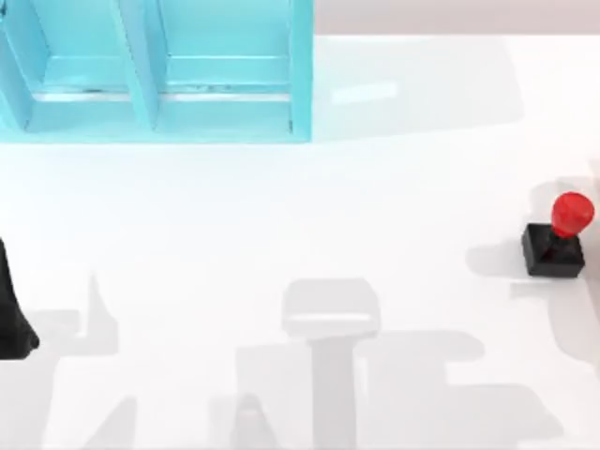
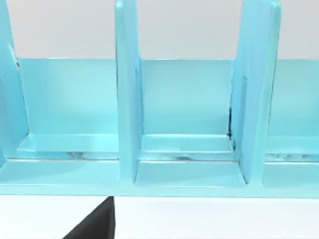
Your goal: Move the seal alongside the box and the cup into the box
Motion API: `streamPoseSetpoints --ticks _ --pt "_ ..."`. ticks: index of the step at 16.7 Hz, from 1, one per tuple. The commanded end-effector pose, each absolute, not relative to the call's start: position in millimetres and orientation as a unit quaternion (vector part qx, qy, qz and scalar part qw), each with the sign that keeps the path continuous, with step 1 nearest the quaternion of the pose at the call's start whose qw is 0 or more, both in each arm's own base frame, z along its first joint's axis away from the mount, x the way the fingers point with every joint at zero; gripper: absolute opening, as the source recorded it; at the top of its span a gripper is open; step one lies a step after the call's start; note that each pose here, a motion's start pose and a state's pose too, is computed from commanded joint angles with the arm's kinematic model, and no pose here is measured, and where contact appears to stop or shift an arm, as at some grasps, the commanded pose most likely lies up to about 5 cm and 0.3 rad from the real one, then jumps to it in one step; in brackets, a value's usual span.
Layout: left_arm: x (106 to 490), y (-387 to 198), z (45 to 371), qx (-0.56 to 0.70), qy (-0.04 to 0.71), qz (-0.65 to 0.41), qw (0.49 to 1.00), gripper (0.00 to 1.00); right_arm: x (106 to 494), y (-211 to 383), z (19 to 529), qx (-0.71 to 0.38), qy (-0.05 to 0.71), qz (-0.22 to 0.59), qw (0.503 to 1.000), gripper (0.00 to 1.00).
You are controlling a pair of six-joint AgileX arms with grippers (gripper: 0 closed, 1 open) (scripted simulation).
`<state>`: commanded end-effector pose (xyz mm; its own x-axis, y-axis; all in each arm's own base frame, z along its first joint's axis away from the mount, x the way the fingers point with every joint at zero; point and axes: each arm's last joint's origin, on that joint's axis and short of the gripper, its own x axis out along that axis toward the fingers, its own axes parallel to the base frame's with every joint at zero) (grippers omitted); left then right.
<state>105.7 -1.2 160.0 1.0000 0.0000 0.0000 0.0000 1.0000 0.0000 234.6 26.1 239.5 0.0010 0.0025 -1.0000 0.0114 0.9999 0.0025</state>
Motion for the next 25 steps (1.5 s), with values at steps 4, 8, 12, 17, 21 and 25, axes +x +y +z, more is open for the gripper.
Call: streamPoseSetpoints --ticks 4,8,12,17,21,25 --pt "106 -1 160 0.000 0.000 0.000 1.000 1.00 237 24 238 0.004 0.708 -0.005 0.706 0.00" --pt "106 -1 160 0.000 0.000 0.000 1.000 1.00 252 -10 243 0.004 0.706 -0.011 0.708 0.00" --pt "106 -1 160 0.000 0.000 0.000 1.000 1.00 252 -82 243 -0.007 0.695 -0.011 0.719 0.00" --pt "106 -1 160 0.000 0.000 0.000 1.000 1.00 220 -157 234 -0.016 0.690 -0.017 0.723 0.00" --pt "106 -1 160 0.000 0.000 0.000 1.000 1.00 207 -169 232 -0.019 0.685 -0.026 0.728 0.00" --pt "106 -1 160 0.000 0.000 0.000 1.000 1.00 208 -169 232 -0.020 0.684 -0.025 0.729 0.00"
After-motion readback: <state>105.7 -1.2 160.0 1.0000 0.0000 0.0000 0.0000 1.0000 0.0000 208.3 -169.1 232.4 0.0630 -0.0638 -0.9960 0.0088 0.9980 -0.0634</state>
